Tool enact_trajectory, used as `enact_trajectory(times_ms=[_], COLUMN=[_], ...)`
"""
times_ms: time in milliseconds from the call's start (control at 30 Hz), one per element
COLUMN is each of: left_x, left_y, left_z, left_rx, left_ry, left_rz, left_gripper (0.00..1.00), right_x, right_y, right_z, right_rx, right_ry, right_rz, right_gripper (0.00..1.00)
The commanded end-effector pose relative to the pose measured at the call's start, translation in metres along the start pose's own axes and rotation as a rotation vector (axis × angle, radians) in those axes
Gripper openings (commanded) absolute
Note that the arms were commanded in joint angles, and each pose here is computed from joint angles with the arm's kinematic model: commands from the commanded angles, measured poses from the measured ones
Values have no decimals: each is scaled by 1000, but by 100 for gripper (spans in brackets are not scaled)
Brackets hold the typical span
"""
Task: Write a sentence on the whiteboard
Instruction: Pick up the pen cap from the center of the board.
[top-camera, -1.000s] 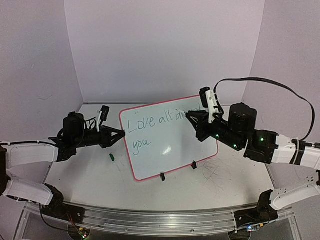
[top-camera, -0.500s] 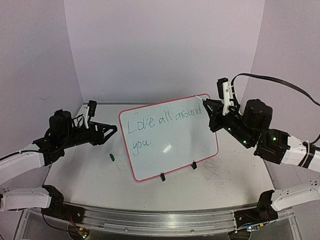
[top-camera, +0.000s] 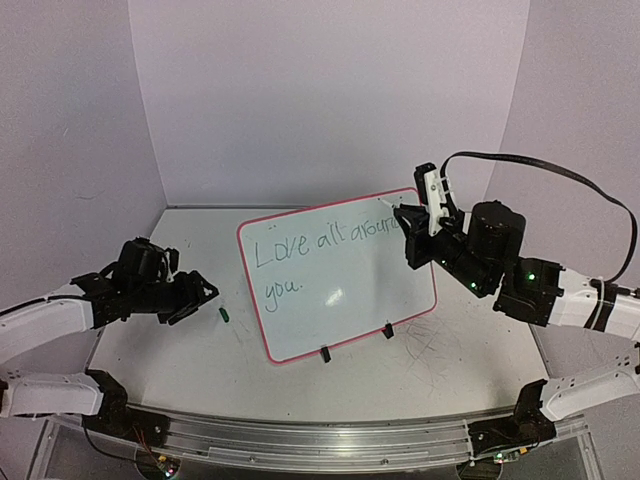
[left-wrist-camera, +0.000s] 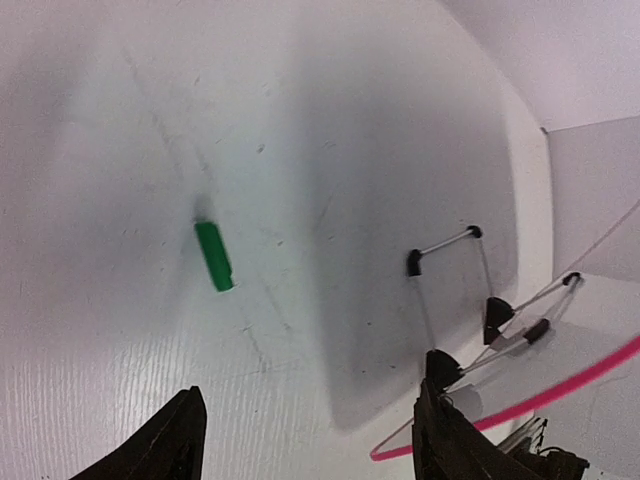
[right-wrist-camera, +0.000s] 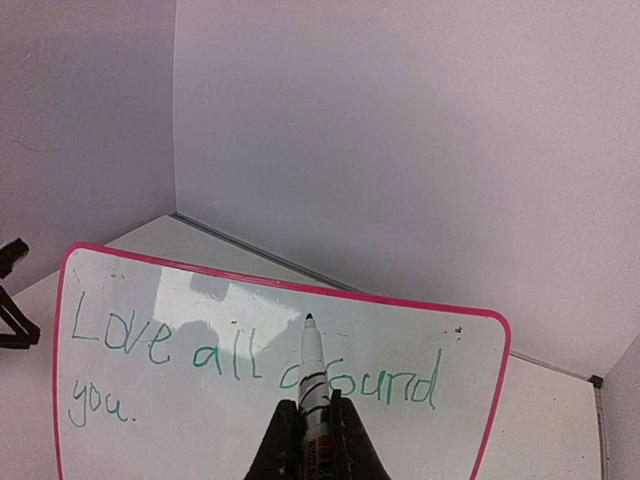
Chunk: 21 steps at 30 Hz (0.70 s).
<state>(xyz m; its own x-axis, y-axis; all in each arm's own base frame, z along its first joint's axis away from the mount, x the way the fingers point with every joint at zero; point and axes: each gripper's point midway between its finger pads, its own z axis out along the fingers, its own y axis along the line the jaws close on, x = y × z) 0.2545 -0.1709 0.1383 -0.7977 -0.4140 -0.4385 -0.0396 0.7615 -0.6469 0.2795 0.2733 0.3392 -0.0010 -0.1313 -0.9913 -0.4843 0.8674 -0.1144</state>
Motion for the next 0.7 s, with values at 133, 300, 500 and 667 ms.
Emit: enact_trajectory(times_ms=[133,300,500,667], left_x=[-12,-13,-10,-6], left_y=[13,34,47,51], left_z=[48,74,90,102], left_rx=[-209,-352,-444,-481], left_ry=[61,59,53,64], left_rz=[-138,-147,-150,-147], left_gripper=[67,59,52,49], right_x=[-19,-18,-17,-16], right_y=[-4,-3,-6,-4], right_z=[-6,-10,-13,-11], right_rx=[-2,-19,-13,-14], right_ry=[-74,-79,-82,-77], right_rz=[25,51,64,62], right_gripper=[0,0,0,0])
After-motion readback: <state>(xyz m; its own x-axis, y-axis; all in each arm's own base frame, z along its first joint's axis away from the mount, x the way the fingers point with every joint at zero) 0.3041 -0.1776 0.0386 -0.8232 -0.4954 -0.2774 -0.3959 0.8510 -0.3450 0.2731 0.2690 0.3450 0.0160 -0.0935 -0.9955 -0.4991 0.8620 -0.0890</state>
